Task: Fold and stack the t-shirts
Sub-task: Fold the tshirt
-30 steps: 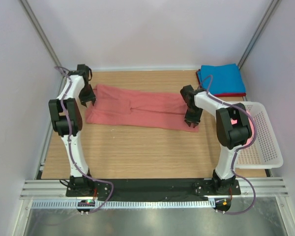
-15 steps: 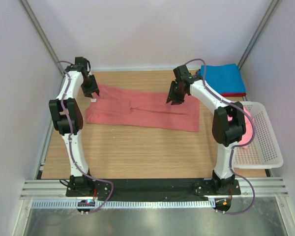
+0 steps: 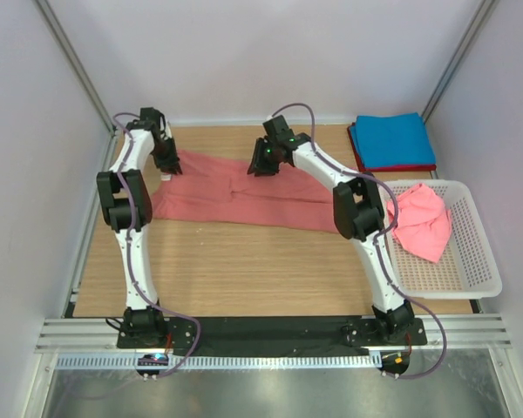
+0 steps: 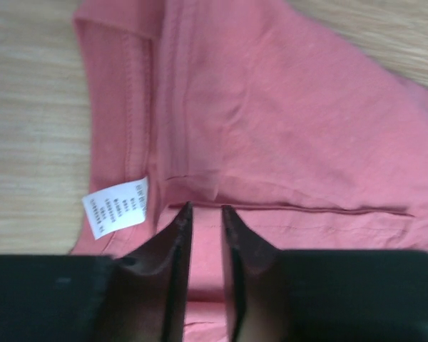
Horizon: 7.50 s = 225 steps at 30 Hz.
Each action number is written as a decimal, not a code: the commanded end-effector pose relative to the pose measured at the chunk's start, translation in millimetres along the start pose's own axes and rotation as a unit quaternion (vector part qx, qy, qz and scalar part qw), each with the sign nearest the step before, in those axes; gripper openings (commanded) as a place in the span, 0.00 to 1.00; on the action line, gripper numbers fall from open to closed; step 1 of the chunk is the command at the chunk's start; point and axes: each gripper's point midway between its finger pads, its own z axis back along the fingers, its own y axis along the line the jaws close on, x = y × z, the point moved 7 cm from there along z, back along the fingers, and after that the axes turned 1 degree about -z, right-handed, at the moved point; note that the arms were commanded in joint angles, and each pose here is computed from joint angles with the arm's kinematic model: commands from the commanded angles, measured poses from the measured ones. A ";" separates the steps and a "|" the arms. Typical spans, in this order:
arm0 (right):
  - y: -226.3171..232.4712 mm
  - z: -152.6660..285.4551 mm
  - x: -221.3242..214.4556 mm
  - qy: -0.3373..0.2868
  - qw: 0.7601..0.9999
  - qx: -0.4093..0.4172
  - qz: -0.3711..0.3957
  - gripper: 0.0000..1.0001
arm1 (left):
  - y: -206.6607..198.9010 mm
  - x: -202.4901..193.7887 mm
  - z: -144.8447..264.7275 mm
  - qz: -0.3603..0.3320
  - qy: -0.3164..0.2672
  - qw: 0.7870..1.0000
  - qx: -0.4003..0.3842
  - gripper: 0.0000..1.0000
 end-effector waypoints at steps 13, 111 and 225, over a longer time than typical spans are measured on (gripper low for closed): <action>46.2 -58.2 -14.3 -0.021 0.997 0.077 -0.018 0.37 | -9.8 30.1 27.7 -0.021 -0.082 0.996 -0.021 0.07; 80.1 -44.4 17.8 -0.125 0.986 0.112 -0.001 0.01 | 15.9 18.3 37.1 -0.009 -0.084 0.994 -0.069 0.00; -105.1 98.8 -145.1 0.116 0.950 -0.204 0.207 0.61 | 36.3 -29.5 98.1 0.163 -0.112 0.976 0.091 0.57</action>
